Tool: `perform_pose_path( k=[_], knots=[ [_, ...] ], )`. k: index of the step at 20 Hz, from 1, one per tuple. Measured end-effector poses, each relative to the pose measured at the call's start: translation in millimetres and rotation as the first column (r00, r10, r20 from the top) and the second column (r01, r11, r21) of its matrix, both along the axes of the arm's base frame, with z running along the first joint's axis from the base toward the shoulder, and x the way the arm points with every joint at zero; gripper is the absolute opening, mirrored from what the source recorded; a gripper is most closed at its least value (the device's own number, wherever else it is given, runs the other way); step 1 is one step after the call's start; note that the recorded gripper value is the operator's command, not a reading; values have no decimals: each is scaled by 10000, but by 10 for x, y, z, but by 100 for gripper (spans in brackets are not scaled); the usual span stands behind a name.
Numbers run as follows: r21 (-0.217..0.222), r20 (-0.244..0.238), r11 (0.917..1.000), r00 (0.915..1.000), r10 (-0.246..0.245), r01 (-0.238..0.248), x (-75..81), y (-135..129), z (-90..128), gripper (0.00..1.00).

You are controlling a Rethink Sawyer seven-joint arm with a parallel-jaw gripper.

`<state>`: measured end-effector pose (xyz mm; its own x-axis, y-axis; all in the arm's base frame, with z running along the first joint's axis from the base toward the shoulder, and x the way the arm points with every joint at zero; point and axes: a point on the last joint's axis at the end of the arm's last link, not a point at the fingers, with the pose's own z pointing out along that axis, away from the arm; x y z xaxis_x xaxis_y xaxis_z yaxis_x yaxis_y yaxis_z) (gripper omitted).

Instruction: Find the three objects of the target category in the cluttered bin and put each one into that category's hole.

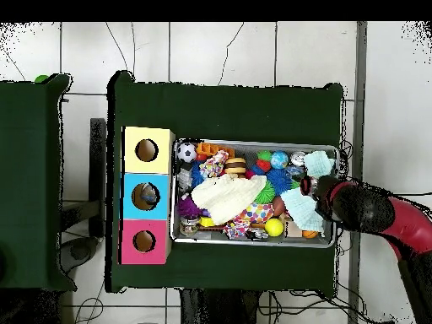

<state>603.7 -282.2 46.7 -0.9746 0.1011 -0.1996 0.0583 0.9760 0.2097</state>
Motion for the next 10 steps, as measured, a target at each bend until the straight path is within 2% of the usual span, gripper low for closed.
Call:
perform_pose_path(
  k=[4,10],
  knots=[
    [-134,92,9999,9999,-48,49,43,-38,110,100],
    [-113,81,9999,9999,70,-69,72,39,99,100]
  ],
)
